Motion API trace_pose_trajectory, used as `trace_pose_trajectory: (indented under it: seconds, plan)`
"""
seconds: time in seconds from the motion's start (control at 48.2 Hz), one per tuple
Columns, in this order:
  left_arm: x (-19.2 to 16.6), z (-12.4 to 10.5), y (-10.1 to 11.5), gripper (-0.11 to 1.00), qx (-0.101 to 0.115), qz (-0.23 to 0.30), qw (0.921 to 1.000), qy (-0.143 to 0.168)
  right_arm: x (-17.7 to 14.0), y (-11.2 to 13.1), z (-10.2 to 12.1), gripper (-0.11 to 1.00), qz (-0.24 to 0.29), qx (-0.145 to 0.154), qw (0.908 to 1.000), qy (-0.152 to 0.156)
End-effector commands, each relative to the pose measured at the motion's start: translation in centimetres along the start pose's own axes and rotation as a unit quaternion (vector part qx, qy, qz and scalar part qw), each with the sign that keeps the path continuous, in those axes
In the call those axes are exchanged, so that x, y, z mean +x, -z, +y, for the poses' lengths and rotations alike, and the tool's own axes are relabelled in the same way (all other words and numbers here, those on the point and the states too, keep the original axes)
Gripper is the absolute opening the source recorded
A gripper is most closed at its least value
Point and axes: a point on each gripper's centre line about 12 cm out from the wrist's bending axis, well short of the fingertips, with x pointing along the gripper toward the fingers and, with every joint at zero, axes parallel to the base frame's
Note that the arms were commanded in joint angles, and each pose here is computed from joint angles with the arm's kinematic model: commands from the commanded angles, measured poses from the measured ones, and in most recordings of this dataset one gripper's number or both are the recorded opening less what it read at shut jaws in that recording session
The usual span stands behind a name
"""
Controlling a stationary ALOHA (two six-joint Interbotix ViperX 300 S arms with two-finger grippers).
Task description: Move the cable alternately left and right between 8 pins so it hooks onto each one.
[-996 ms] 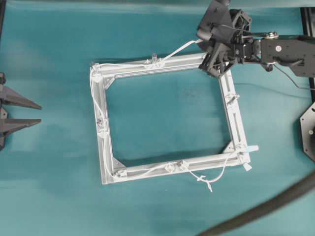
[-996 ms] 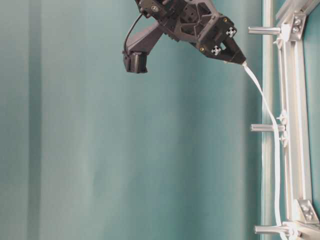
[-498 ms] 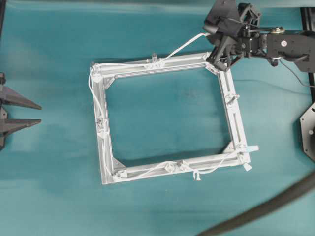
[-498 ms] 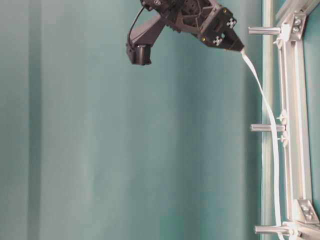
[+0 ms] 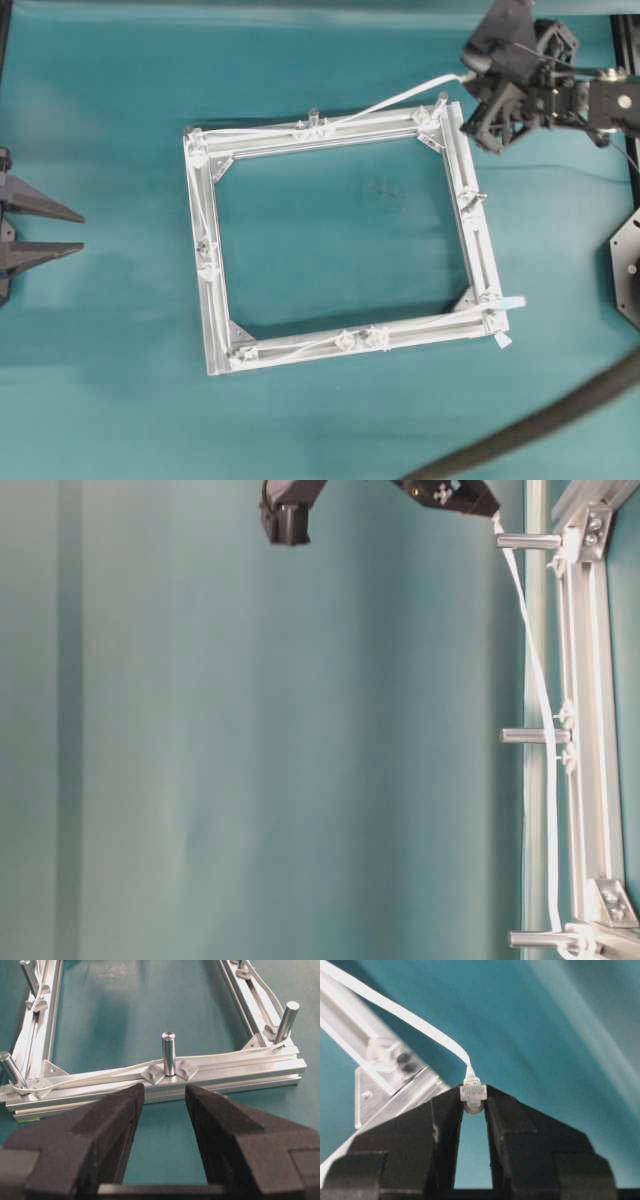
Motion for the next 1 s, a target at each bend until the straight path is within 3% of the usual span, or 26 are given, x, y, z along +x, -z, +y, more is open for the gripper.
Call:
trace_pose_trajectory:
  seconds: [0.0, 0.27, 0.581, 0.975]
  plan:
    - [0.0, 0.1, -1.0, 0.51, 0.002, -0.011, 0.9999, -0.001, -0.5, -0.2, 0.0, 0.17, -0.015, 0.018, 0.9996, -0.012]
    - [0.0, 0.1, -1.1, 0.51, 0.002, -0.012, 0.9999, -0.001, -0.5, 0.3, 1.5, 0.16, -0.037, 0.046, 0.9962, -0.065]
    - [0.0, 0.1, -1.1, 0.51, 0.002, -0.012, 0.9999, -0.001, -1.4, 1.4, 3.6, 0.16, -0.042, 0.029, 0.9937, -0.1]
    - [0.0, 0.1, -1.0, 0.51, 0.002, -0.011, 0.9999, -0.001, -1.7, 2.3, 4.6, 0.17, -0.04, 0.067, 0.9887, -0.128]
